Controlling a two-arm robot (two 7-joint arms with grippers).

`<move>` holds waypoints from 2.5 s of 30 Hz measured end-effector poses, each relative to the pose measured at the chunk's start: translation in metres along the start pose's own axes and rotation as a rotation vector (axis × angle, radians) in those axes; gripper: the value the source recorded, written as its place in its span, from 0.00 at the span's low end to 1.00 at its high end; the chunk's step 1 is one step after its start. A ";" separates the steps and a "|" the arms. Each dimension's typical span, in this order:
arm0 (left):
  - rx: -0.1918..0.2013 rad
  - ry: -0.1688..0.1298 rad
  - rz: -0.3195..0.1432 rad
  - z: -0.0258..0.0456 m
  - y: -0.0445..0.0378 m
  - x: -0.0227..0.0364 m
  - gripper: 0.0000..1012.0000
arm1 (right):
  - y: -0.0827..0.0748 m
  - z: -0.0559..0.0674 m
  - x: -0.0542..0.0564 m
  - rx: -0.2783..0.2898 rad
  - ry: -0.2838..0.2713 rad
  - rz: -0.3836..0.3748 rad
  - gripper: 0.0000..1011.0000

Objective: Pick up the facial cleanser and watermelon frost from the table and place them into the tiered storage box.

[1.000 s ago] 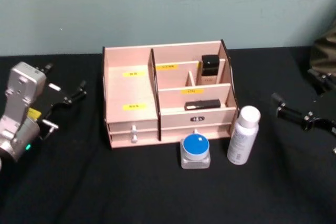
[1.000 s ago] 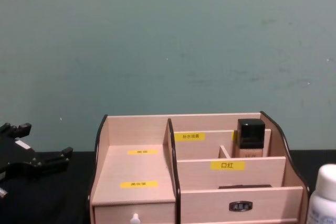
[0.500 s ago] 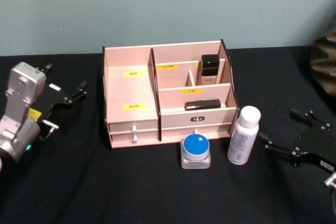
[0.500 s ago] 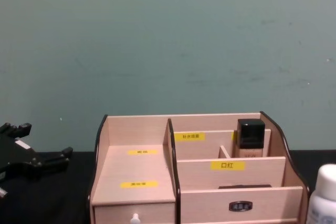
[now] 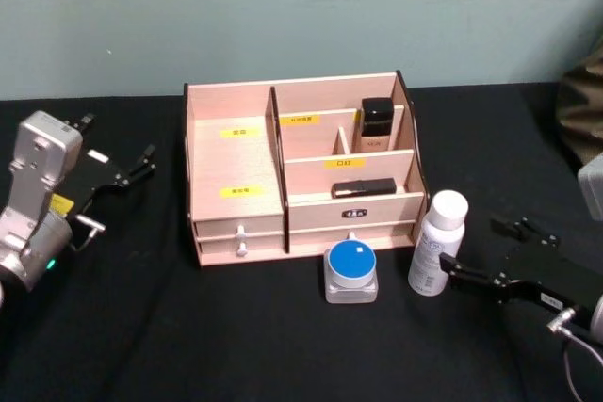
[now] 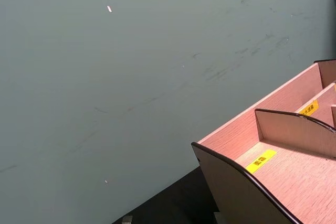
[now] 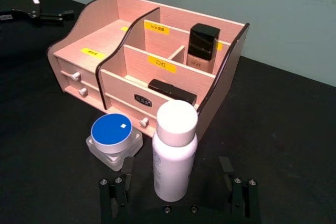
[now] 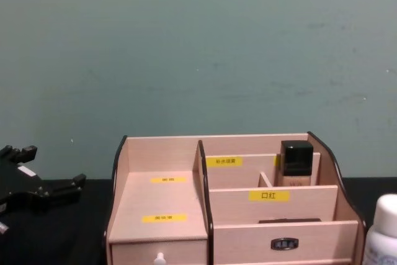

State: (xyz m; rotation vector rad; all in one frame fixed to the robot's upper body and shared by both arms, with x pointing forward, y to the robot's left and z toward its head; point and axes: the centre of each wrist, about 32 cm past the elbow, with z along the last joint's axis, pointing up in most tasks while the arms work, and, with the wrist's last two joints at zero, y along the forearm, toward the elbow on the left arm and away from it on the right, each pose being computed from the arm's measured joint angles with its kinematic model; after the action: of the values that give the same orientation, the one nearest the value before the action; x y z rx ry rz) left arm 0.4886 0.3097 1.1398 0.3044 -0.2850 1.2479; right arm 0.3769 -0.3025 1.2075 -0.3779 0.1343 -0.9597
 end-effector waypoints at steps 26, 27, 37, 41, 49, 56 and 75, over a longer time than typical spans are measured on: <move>0.000 0.000 0.000 0.0000 0.0000 0.0000 0.99 | 0.037 0.008 0.008 0.009 0.006 0.031 0.99; 0.000 0.000 0.000 0.0000 0.0000 0.0000 0.99 | 0.038 0.008 0.008 0.009 0.005 0.031 0.99; 0.000 0.000 0.000 0.0000 0.0000 0.0000 0.99 | 0.049 0.008 0.010 0.002 -0.012 0.034 0.99; 0.000 0.000 0.000 0.0000 0.0000 0.0000 0.99 | 0.053 0.008 0.009 -0.009 -0.020 0.028 0.99; 0.000 0.000 0.000 0.0000 0.0000 0.0000 0.99 | 0.053 0.007 0.009 -0.011 -0.021 0.026 0.99; 0.000 0.000 0.000 0.0000 0.0000 0.0000 0.99 | 0.052 0.008 0.009 -0.009 -0.020 0.026 0.90; 0.000 0.000 0.000 0.0000 0.0000 0.0000 0.99 | 0.052 0.008 0.010 -0.005 -0.018 0.026 0.58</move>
State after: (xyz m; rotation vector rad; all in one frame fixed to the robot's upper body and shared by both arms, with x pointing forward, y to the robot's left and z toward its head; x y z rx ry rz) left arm 0.4886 0.3097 1.1398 0.3044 -0.2850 1.2480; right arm 0.4244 -0.2819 1.1960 -0.3889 0.1250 -0.9299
